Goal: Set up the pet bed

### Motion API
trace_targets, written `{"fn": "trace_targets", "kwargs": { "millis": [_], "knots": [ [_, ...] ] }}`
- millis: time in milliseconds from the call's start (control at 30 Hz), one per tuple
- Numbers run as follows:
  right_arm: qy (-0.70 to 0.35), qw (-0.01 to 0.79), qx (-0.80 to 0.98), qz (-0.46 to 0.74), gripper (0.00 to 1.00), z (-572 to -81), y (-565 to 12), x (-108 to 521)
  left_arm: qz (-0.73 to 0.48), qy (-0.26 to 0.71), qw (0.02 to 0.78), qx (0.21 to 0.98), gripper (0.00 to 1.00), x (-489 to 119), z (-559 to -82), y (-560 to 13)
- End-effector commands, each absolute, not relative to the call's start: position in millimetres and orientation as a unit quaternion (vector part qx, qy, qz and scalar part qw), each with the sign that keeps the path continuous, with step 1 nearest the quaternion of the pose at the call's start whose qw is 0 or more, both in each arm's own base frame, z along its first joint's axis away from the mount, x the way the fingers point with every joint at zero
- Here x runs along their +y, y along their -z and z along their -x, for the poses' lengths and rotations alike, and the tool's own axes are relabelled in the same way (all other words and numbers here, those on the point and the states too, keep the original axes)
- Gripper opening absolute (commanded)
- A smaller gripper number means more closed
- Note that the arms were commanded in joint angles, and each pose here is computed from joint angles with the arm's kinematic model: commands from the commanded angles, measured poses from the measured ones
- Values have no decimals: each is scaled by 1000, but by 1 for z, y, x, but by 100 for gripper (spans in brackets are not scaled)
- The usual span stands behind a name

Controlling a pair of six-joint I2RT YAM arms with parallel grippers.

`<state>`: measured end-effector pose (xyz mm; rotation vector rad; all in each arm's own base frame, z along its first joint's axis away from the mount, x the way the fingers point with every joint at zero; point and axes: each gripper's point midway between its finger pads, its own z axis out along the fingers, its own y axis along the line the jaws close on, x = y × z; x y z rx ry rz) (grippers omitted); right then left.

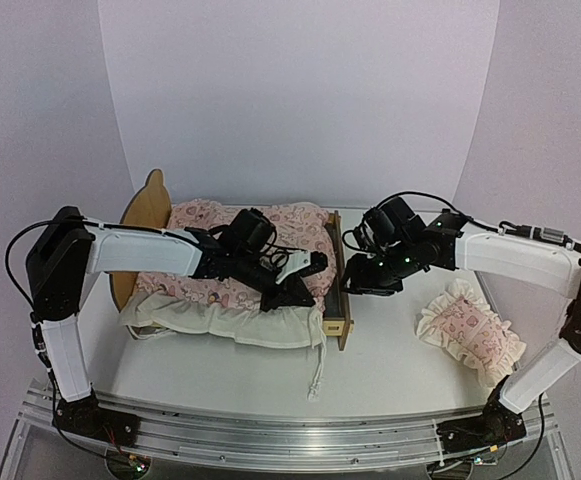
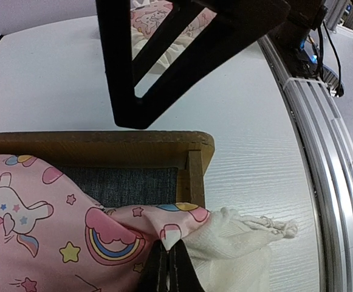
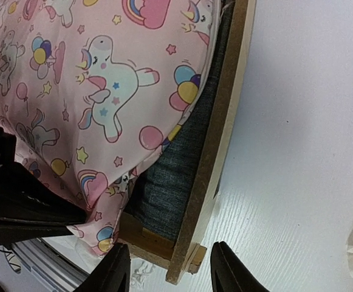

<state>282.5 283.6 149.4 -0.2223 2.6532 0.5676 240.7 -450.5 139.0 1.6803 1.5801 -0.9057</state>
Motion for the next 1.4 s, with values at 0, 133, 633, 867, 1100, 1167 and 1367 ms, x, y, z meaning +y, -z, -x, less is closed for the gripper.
{"fn": "trace_targets", "kwargs": {
  "millis": [0, 133, 633, 867, 1100, 1167, 1367],
  "knots": [
    [-241, 210, 937, 144, 48, -271, -164, 298, -645, 356, 320, 596, 0, -456, -240, -164],
    [-278, 198, 917, 206, 48, -260, -175, 313, -622, 370, 324, 609, 0, -454, -259, -186],
    [-346, 371, 813, 286, 32, -271, -174, 356, -592, 377, 363, 613, 0, -401, -314, -204],
    [-351, 355, 819, 284, 31, -277, -153, 380, -587, 388, 372, 605, 0, -397, -309, -207],
    [-345, 342, 830, 275, 18, -273, -140, 376, -583, 392, 378, 603, 0, -396, -307, -206],
    [-336, 353, 831, 269, 8, -279, -143, 376, -583, 391, 379, 603, 0, -396, -307, -205],
    [-288, 374, 847, 244, 0, -286, -169, 353, -585, 387, 381, 603, 0, -393, -305, -203]
  ]
}}
